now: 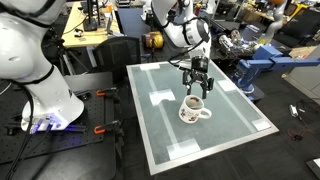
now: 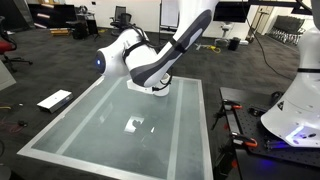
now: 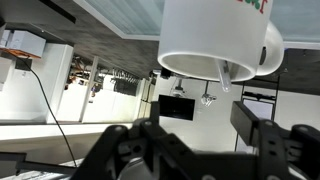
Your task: Put the green pen in the white mug
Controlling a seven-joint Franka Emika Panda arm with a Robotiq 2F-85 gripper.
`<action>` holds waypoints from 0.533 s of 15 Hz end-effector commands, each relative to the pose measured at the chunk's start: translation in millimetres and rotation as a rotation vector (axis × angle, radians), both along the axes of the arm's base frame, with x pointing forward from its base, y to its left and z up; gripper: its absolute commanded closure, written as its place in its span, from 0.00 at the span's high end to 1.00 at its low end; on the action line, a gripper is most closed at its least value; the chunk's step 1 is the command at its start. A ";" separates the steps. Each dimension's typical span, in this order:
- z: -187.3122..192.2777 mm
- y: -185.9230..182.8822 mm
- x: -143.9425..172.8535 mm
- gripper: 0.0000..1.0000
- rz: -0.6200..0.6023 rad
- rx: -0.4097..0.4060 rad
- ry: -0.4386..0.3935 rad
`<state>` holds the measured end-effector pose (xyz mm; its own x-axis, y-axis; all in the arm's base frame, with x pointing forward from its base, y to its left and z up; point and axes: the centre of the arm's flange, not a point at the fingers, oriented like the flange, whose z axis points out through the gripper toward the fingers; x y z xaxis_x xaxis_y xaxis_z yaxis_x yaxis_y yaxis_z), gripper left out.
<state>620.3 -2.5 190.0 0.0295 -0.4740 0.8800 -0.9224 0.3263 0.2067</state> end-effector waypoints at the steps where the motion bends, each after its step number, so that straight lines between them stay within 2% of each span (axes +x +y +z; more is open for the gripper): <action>1: 25.1 -3.0 2.4 1.00 -0.054 -0.018 -0.046; 8: 80.1 -14.2 8.6 1.00 -0.096 -0.036 -0.149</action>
<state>632.6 -13.5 239.5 -0.0858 -0.4516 0.8881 -0.9207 0.3765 0.1025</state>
